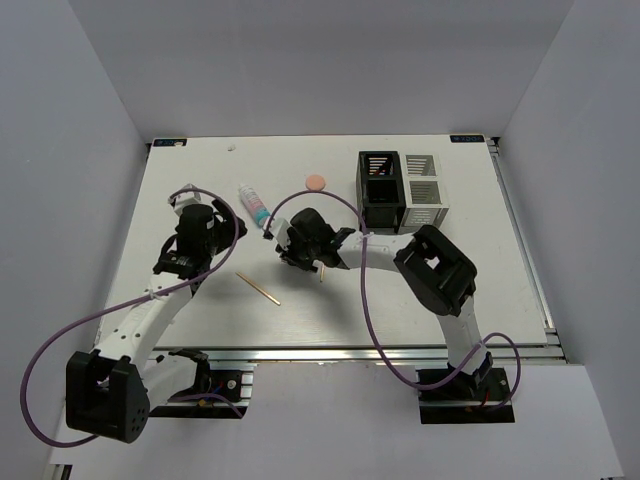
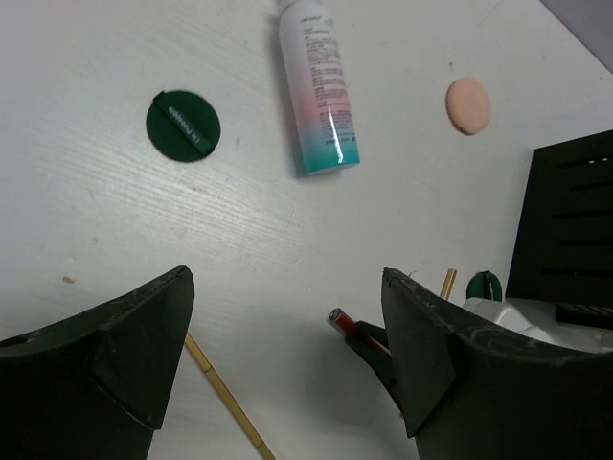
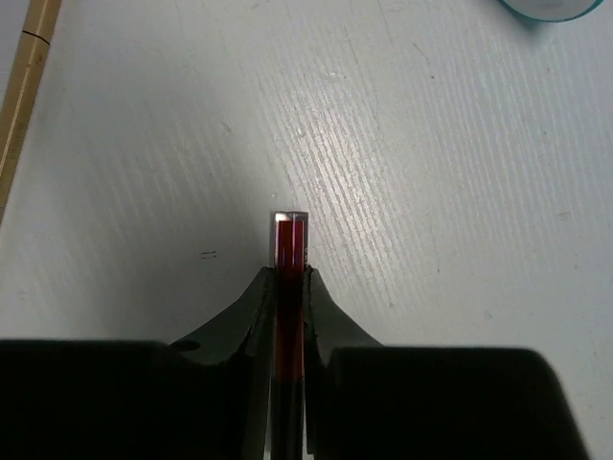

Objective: Organize the makeup

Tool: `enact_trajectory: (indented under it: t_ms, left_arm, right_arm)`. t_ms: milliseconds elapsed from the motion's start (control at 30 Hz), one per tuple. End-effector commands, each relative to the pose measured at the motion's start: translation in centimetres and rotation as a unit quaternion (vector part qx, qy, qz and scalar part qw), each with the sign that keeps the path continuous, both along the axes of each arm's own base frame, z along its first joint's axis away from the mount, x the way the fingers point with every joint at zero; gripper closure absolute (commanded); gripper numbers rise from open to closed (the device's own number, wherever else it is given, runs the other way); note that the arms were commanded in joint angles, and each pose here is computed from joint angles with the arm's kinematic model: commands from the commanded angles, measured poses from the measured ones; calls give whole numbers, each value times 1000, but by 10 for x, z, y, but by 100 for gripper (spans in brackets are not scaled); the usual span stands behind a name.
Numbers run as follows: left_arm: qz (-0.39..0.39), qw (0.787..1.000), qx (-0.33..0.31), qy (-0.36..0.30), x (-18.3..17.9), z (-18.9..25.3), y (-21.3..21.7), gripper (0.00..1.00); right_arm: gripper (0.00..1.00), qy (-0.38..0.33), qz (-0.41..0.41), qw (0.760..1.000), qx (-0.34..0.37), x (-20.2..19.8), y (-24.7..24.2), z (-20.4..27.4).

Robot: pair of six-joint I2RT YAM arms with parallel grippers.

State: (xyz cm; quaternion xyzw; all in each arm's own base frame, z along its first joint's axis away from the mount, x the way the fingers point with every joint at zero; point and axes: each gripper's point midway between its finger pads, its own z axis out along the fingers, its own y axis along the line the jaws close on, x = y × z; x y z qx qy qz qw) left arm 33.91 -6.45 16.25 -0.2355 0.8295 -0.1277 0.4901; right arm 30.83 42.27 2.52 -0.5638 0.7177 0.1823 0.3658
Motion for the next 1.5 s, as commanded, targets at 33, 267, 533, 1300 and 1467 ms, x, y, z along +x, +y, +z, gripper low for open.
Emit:
enact_trajectory:
  t_ms: [33, 267, 533, 1300, 1467]
  left_arm:
    - [33, 999, -33, 25, -9, -13, 3, 13]
    - [54, 997, -53, 23, -11, -15, 4, 20]
    - [78, 991, -108, 18, -14, -25, 0, 20]
    - [96, 984, -140, 51, -13, -47, -6, 18]
    - [100, 983, -142, 52, -14, -48, -5, 18]
  right_arm:
    - [100, 93, 16, 995, 16, -21, 3, 10]
    - [100, 154, 114, 965, 179, -23, 44, 131]
    - [100, 20, 55, 943, 326, 83, -15, 245]
    - [100, -177, -228, 885, 366, 250, -205, 221]
    - [97, -185, -225, 891, 347, 255, -213, 204]
